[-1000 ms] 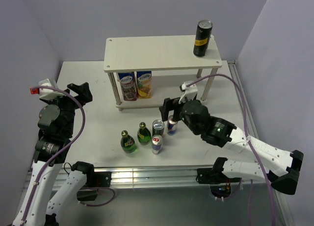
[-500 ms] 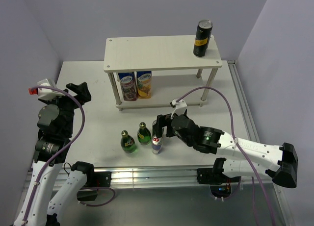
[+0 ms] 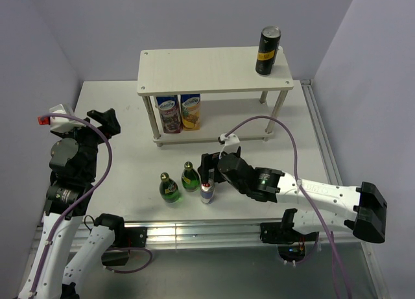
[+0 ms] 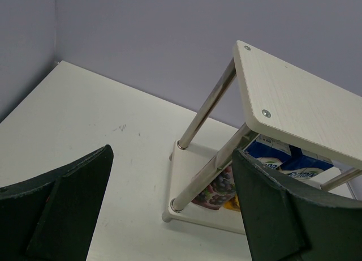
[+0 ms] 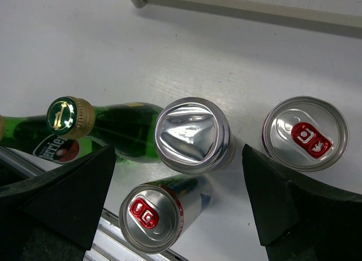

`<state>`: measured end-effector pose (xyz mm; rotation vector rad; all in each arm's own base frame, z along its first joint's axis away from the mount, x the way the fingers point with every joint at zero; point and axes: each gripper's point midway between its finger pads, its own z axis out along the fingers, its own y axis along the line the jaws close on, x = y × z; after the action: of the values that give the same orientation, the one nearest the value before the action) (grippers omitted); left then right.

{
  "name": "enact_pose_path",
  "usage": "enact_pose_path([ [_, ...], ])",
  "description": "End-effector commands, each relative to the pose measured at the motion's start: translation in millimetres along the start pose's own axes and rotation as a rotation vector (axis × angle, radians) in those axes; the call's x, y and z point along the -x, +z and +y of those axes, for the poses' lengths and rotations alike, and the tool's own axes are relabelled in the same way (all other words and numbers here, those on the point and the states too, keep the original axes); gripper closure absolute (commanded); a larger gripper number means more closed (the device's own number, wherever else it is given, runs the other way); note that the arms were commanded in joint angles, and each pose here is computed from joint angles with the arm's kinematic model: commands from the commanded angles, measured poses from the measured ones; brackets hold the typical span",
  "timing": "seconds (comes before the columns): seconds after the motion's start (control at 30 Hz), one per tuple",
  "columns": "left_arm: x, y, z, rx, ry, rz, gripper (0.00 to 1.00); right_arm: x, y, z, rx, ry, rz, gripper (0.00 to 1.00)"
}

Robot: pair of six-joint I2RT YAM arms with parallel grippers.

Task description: Place and organize the beverage onto the shelf

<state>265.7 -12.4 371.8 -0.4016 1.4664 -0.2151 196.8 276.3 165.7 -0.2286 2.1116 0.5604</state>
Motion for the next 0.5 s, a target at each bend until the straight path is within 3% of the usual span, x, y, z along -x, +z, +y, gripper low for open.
enact_pose_path([
  [0.0, 4.3, 1.3, -0.4, 0.001, -0.003, -0.013, 0.08, 1.8, 5.5, 5.7, 0.007, 0.029, -0.027, 0.00],
  [0.47, 5.0, 0.5, -1.0, -0.003, -0.006, -0.015, 0.08, -19.3, 27.3, -1.5, -0.064, -0.008, 0.013, 0.00],
])
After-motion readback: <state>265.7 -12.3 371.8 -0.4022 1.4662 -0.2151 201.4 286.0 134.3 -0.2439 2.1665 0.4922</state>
